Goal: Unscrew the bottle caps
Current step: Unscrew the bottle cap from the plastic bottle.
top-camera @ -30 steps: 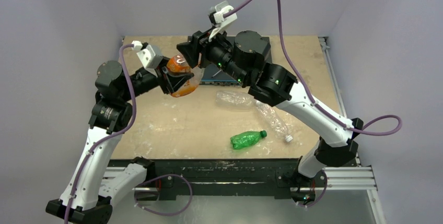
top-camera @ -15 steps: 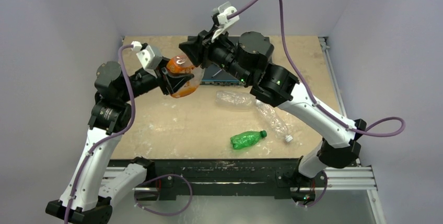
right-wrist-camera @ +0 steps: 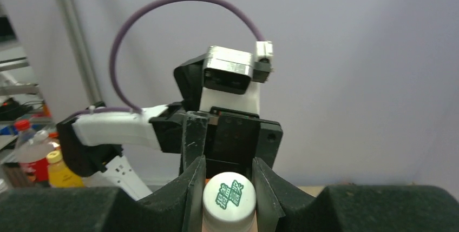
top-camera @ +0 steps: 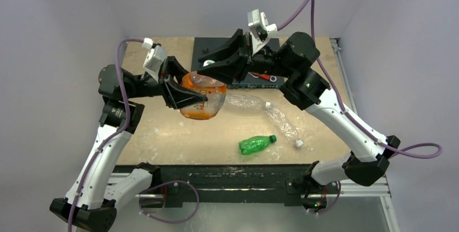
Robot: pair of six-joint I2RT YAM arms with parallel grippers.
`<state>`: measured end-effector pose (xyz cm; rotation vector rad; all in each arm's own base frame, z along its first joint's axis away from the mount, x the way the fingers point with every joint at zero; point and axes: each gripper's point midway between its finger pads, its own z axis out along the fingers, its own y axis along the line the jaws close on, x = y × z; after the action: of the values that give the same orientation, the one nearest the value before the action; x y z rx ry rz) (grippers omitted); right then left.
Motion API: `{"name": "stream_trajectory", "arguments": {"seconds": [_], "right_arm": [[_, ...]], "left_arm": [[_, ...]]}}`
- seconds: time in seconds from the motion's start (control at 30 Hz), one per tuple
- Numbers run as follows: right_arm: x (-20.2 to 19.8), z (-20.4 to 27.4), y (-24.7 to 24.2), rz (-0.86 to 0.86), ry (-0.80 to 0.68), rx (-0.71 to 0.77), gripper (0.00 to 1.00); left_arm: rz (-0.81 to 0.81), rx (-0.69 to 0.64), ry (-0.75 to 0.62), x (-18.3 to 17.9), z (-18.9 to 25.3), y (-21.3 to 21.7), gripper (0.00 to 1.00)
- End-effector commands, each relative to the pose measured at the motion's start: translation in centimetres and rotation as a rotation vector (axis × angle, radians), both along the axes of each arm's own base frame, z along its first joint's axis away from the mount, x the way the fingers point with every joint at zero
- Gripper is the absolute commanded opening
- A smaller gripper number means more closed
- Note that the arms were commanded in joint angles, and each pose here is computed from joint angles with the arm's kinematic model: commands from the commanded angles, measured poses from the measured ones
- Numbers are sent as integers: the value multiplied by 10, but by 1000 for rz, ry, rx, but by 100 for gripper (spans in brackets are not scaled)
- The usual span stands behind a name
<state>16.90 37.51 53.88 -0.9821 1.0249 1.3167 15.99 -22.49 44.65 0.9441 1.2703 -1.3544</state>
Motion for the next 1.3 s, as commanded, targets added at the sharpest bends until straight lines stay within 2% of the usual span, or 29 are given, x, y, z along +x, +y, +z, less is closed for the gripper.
{"name": "stream_trajectory", "arguments": {"seconds": [0.0,0.1,0.13,0.23,0.27,0.3,0.33,0.43,0.5,0.6,0.77,0.97,1.27], "right_arm": [[-72,0,-20,368,-131,-22,0],[-68,-7,-16,370,-115,-52,1],[-61,-8,-14,328,-104,-55,6],[-24,-1,-10,99,-50,-38,48],[-8,2,-12,1,-19,-26,60],[8,8,-16,-106,16,-1,68],[23,15,-24,-205,53,33,73],[50,32,-44,-394,112,141,79],[58,34,-43,-428,150,142,85],[73,23,-30,-510,214,73,86],[95,1,-9,-709,263,-43,80],[102,4,-4,-738,284,-20,73],[100,4,7,-690,322,9,56]], "left_arm": [[-56,-69,47,-16,28,3,0],[-48,-64,44,-14,27,3,0],[-39,-61,42,-13,26,3,0],[17,-36,27,-3,20,4,0],[47,-26,26,3,17,4,0],[79,-14,22,10,14,5,0],[106,-4,16,16,11,5,0],[194,12,32,34,1,8,0],[264,21,7,47,-3,11,0],[374,55,-34,64,-8,20,0],[518,94,-63,86,-15,34,0],[514,99,-73,86,-16,33,0],[514,102,-121,81,-13,35,0]]}}
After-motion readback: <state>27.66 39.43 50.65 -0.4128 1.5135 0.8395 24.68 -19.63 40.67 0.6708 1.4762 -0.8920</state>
